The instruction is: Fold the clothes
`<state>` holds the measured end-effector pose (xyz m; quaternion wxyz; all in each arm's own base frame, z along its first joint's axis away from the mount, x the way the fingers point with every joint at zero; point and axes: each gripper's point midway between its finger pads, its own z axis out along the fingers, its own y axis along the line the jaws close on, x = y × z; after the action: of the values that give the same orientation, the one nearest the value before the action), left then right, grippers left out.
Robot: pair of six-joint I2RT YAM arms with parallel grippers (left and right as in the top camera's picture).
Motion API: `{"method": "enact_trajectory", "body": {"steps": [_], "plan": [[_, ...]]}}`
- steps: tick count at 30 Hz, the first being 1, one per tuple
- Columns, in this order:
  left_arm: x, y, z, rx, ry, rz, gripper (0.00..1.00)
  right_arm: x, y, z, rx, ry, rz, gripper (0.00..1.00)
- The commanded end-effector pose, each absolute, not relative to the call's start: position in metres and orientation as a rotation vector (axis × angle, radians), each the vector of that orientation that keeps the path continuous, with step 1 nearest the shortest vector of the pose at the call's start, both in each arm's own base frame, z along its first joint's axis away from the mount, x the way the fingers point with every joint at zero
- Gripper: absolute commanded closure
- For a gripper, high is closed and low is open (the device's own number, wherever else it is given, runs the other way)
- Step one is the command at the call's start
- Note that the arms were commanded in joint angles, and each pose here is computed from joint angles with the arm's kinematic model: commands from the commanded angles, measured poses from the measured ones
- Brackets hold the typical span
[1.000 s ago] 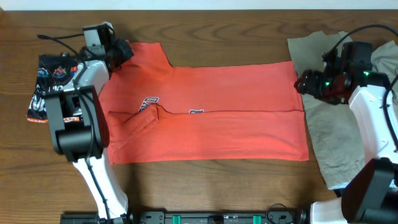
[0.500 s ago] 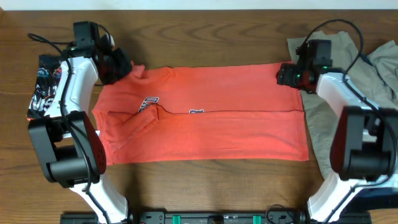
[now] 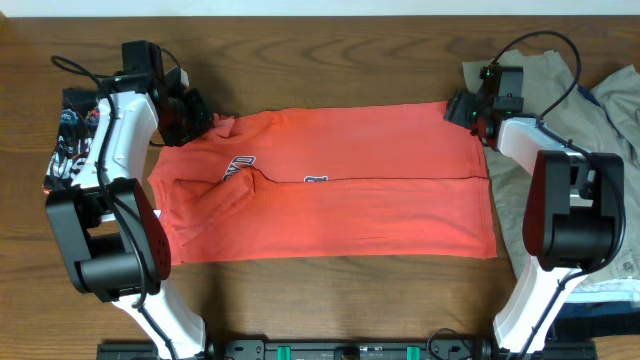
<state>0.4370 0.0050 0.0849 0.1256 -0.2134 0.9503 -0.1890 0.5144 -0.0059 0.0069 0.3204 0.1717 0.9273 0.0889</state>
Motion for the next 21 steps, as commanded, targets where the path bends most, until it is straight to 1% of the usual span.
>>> {"method": "enact_trajectory", "body": {"steps": [1, 2, 5, 7, 10, 12, 13, 15, 18, 21], "plan": [[0.434, 0.006, 0.080, -0.599, 2.787, -0.538, 0.94, 0.505, 0.001, -0.029, 0.496, 2.496, 0.241, 0.35], [0.434, 0.006, 0.080, -0.599, 2.787, -0.538, 0.94, 0.509, 0.001, -0.027, 0.492, 2.481, 0.244, 0.36], [0.434, 0.006, 0.080, -0.599, 2.787, -0.538, 0.94, 0.515, 0.001, -0.023, 0.483, 2.450, 0.248, 0.44], [0.434, 0.006, 0.080, -0.599, 2.787, -0.538, 0.94, 0.516, 0.002, -0.022, 0.481, 2.447, 0.249, 0.53], [0.434, 0.006, 0.080, -0.599, 2.787, -0.539, 0.94, 0.515, 0.000, -0.024, 0.486, 2.451, 0.237, 0.64], [0.434, 0.006, 0.080, -0.599, 2.788, -0.538, 0.94, 0.514, -0.001, -0.025, 0.490, 2.453, 0.224, 0.72], [0.433, 0.006, 0.080, -0.600, 2.790, -0.539, 0.94, 0.514, -0.001, -0.026, 0.491, 2.456, 0.223, 0.81], [0.432, 0.006, 0.079, -0.604, 2.798, -0.539, 0.94, 0.512, -0.002, -0.027, 0.495, 2.465, 0.218, 0.90], [0.429, 0.005, 0.078, -0.610, 2.810, -0.539, 0.94, 0.509, -0.002, -0.029, 0.498, 2.478, 0.215, 0.98], [0.424, 0.006, 0.078, -0.608, 2.827, -0.540, 0.94, 0.501, -0.004, -0.032, 0.513, 2.513, 0.207, 0.99]]}}
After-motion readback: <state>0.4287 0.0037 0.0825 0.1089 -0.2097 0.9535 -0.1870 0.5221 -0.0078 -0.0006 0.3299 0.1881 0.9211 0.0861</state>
